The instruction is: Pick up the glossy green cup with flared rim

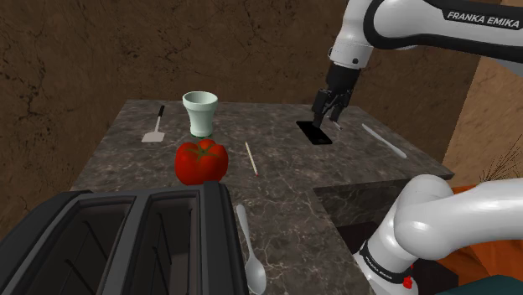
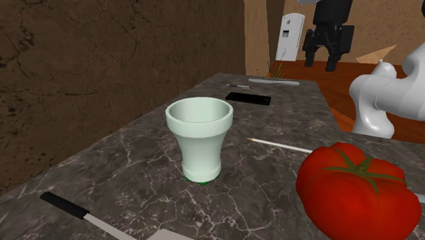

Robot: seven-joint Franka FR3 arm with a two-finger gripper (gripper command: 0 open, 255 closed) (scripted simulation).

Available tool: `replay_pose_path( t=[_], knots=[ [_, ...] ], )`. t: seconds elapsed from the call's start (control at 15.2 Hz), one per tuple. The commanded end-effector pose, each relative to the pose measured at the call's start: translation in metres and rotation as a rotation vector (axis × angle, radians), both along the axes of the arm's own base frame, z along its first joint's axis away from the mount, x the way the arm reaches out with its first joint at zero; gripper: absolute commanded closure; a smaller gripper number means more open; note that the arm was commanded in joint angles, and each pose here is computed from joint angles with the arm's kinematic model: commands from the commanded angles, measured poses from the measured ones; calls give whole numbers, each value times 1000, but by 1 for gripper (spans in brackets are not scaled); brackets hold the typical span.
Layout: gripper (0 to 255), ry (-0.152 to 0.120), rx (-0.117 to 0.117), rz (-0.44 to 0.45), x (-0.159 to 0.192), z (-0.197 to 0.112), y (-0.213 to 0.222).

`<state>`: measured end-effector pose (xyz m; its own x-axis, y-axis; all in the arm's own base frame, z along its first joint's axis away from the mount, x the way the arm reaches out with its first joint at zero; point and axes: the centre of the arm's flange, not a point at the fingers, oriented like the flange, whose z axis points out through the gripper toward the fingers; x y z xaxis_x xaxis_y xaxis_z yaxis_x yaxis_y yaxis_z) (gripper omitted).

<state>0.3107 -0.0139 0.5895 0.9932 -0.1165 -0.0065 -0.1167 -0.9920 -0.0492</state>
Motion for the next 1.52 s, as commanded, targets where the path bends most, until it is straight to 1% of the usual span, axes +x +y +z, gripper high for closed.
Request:
replay_pose_path(
  t=[0.0,1.45],
  knots=[
    [0,0,0,0,0,0,0],
    [0,-76,53,44,264,-12,83]
  ],
)
